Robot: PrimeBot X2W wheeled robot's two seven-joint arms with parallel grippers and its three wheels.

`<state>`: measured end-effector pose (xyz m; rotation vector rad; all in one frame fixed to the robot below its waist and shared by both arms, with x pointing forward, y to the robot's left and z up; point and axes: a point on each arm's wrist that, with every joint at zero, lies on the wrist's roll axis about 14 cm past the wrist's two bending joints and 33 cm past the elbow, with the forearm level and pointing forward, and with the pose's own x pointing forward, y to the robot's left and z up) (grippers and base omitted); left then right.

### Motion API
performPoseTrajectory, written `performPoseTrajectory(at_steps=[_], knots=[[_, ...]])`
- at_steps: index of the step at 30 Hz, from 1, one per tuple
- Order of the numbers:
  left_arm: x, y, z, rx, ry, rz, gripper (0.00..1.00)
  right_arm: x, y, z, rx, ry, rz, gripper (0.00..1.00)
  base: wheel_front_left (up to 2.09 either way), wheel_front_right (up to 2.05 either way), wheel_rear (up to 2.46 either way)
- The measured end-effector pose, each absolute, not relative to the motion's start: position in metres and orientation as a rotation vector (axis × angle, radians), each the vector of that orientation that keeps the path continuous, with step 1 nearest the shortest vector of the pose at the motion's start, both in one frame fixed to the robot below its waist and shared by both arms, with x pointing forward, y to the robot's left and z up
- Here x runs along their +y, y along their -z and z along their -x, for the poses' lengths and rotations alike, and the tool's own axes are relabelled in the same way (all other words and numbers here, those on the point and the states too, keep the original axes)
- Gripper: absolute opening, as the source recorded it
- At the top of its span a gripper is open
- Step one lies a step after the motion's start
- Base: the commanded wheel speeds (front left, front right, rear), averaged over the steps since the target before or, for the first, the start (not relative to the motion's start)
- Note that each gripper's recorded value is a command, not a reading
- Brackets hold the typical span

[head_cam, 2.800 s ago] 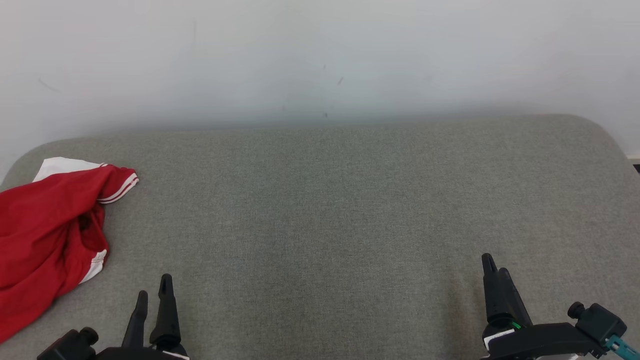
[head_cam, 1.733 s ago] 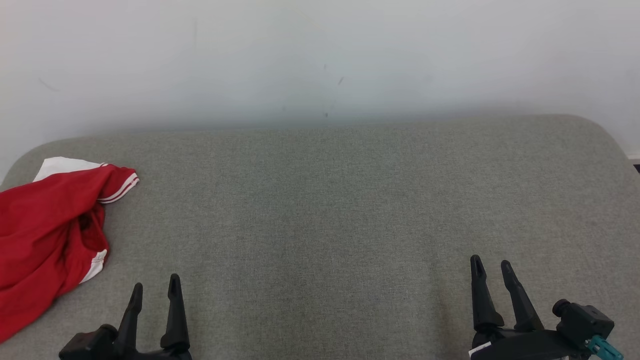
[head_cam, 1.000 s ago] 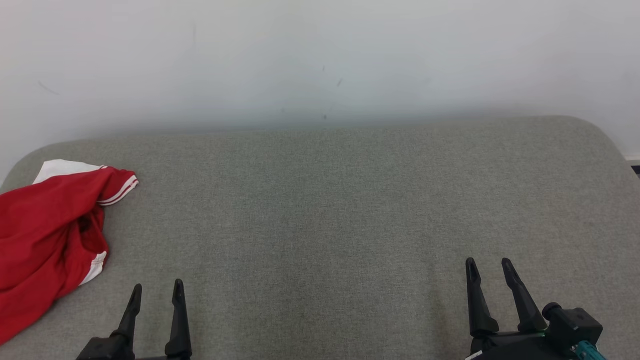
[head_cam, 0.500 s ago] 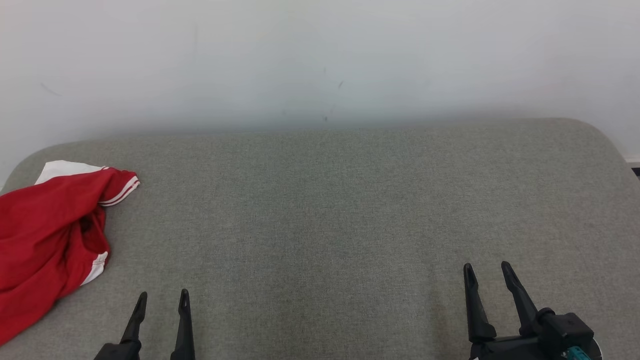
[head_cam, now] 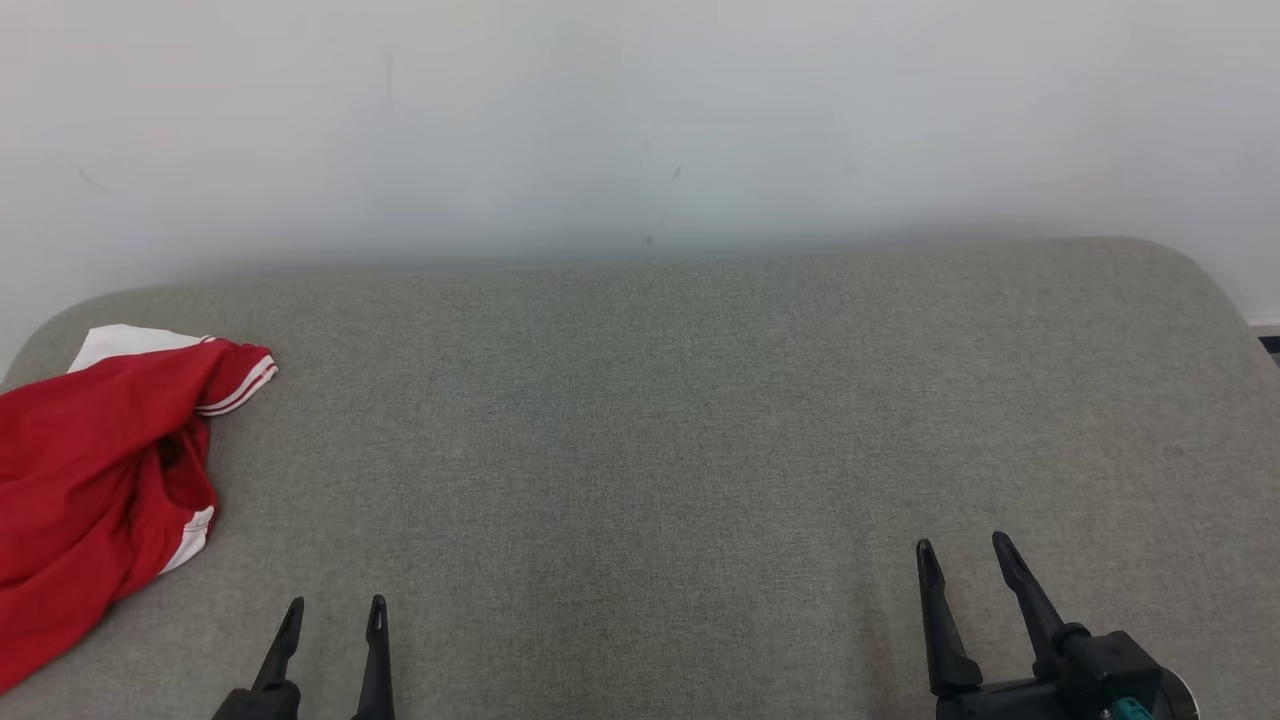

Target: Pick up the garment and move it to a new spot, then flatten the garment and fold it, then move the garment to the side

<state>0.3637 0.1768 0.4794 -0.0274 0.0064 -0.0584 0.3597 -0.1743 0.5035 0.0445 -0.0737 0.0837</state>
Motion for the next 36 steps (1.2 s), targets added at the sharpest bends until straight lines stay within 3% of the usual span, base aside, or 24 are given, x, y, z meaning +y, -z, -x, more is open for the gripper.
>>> performPoseTrajectory(at_steps=[22,36], knots=[[0.195,-0.471,-0.359,0.032,-0.035,0.068,1.00,-0.177,-0.501,-0.361,-0.065,-0.075,-0.050,1.00,0.00,0.00,0.00],[0.183,-0.477,-0.360,0.016,0.017,0.055,1.00,-0.179,-0.492,-0.358,-0.035,-0.069,-0.051,1.00,0.00,0.00,0.00]])
